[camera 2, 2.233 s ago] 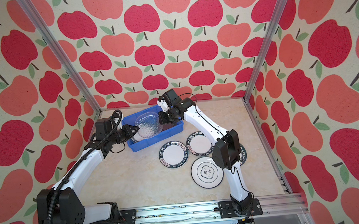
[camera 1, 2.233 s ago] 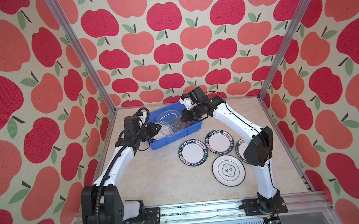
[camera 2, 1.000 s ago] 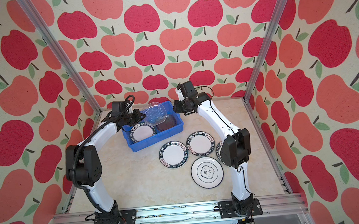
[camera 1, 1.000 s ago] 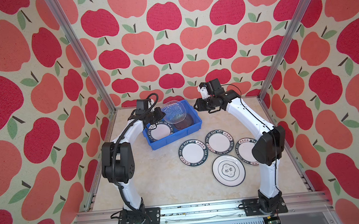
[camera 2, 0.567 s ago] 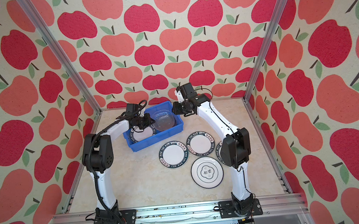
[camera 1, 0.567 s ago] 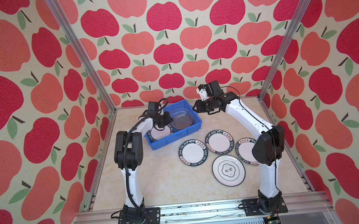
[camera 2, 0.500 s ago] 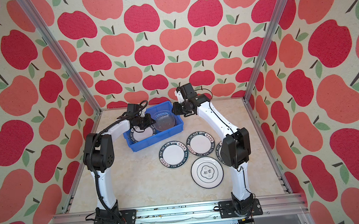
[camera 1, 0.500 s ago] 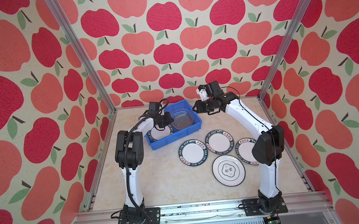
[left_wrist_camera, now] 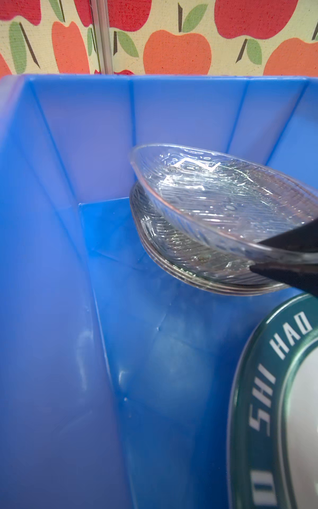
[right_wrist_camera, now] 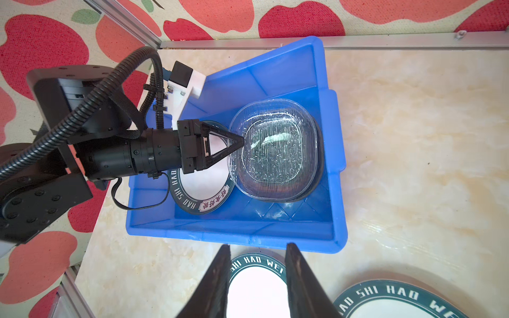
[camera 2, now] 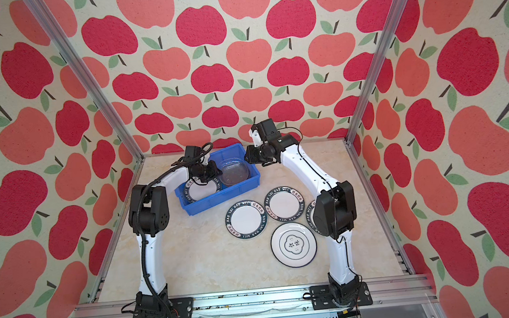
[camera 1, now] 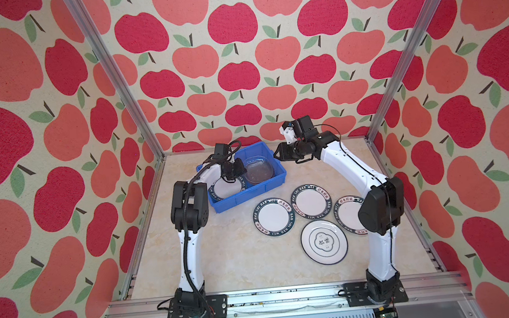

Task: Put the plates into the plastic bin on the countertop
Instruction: 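Lower the glass plate upright into the bin with the left gripper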

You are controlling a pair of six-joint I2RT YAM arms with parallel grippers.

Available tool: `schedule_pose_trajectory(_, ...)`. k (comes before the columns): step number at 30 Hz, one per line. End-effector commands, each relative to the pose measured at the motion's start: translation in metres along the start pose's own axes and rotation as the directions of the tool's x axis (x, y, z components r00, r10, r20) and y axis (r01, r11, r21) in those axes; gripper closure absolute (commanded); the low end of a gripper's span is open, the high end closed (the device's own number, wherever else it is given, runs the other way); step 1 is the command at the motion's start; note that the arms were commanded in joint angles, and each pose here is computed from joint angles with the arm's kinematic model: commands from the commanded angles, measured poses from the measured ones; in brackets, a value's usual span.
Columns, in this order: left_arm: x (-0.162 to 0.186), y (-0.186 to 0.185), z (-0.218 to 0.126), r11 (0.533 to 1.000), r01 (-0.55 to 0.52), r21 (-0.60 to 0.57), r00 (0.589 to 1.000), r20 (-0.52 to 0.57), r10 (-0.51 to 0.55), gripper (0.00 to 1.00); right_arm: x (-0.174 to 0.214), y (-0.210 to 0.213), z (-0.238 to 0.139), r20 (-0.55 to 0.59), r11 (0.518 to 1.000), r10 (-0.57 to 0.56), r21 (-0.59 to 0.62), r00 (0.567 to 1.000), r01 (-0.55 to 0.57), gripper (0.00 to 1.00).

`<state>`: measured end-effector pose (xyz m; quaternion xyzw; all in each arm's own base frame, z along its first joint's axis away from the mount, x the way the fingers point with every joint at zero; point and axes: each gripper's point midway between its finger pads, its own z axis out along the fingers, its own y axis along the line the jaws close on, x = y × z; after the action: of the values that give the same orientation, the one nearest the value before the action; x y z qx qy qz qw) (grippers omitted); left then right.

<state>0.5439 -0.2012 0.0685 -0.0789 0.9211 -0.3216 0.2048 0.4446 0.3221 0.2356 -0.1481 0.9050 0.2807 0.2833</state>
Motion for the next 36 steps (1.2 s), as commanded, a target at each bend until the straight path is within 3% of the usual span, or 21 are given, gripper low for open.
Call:
schedule_pose_trajectory(1, 0.0, -0.001, -0.005, 0.999, -0.019, -0.027, 1.0, -0.011, 0.019, 0.6, -0.011, 0.01, -0.017, 0.04, 0.999, 0.008, -0.036, 0.999, -0.007, 0.64)
schedule_pose_trajectory(4, -0.009, -0.008, -0.015, 0.999, -0.041, -0.025, 0.999, 0.013, 0.041, 0.37, -0.01, 0.012, -0.017, 0.04, 0.999, 0.008, -0.044, 0.999, -0.006, 0.63)
schedule_pose_trajectory(6, -0.017, -0.013, -0.023, 0.998, -0.058, -0.032, 0.998, 0.035, 0.059, 0.32, -0.01, 0.013, -0.018, 0.04, 0.999, 0.01, -0.049, 0.999, -0.008, 0.63)
schedule_pose_trajectory(13, -0.03, -0.04, -0.038, 0.993, -0.115, -0.001, 0.99, 0.08, 0.114, 0.3, -0.008, 0.013, -0.018, 0.038, 0.999, 0.013, -0.052, 0.999, -0.011, 0.64)
schedule_pose_trajectory(21, -0.011, -0.069, -0.004, 0.983, -0.178, 0.049, 0.984, 0.031, 0.176, 0.28, -0.002, 0.009, -0.01, 0.021, 0.999, 0.018, -0.045, 1.0, -0.017, 0.64)
schedule_pose_trajectory(36, 0.01, -0.053, 0.043, 0.985, -0.17, 0.015, 0.984, -0.042, 0.17, 0.29, 0.019, -0.003, -0.01, -0.002, 0.999, 0.043, -0.019, 0.999, -0.043, 0.67)
